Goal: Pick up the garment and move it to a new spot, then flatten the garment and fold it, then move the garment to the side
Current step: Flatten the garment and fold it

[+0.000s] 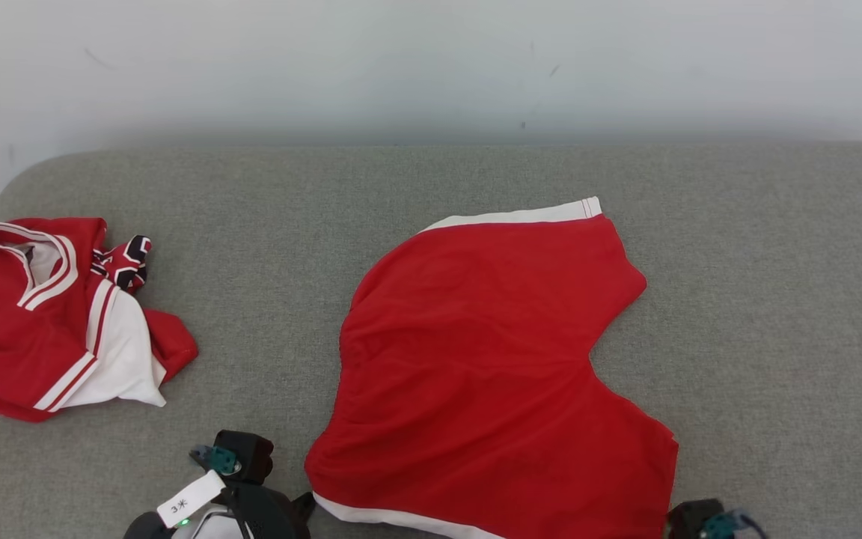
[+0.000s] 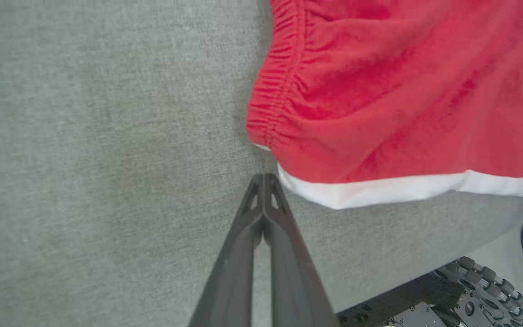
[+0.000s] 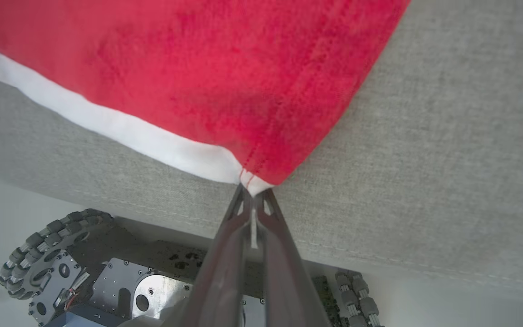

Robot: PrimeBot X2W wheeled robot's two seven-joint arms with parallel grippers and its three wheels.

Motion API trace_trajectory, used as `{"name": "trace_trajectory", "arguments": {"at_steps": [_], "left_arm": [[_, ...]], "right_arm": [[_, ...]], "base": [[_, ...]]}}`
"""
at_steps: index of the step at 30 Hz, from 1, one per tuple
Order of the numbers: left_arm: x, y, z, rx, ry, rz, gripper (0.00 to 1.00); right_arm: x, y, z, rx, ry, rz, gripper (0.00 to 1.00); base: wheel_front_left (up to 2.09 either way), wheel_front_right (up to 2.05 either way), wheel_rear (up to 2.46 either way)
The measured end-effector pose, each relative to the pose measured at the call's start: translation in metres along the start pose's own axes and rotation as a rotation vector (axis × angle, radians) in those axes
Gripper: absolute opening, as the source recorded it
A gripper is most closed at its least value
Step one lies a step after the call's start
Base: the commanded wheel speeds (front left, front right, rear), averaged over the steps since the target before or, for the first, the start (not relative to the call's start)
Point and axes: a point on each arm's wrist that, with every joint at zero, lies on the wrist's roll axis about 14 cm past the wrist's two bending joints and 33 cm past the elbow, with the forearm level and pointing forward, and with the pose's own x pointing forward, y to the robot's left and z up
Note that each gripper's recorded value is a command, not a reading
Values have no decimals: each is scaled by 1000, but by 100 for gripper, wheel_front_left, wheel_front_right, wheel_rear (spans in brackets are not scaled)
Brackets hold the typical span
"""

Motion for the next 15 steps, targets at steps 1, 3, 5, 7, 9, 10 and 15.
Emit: {"name": "trace_trajectory", "arguments": {"at_steps": [1,3,5,7,9,10,15], "left_arm": [[0,-2,2,-5,-9,-5,0],[-3,-7,8,-8,-38,-21,0],[-5,-10,15,-6,-67,-30,0],[-7,-14,21,-4,-90,-46,0],[-9,-18,25,-9,-111,-58,0],[-10,-19,26,-9,-114,-62,0],[-12,-14,14,-8,-90,-49,0]], "right_arm": [[-1,0,4,15,-17,10,0],[-5,2,16,30,-64,36,0],[-11,1,29,45,-117,49,0],[-19,-6,42,43,-171,38,0],[-27,-15,53,31,-215,19,0],[-30,-17,55,27,-228,13,0],[-34,-20,48,40,-220,7,0]], "base": [[0,0,0],[0,0,0],[0,0,0],[0,0,0],[0,0,0],[0,0,0],[0,0,0]]}}
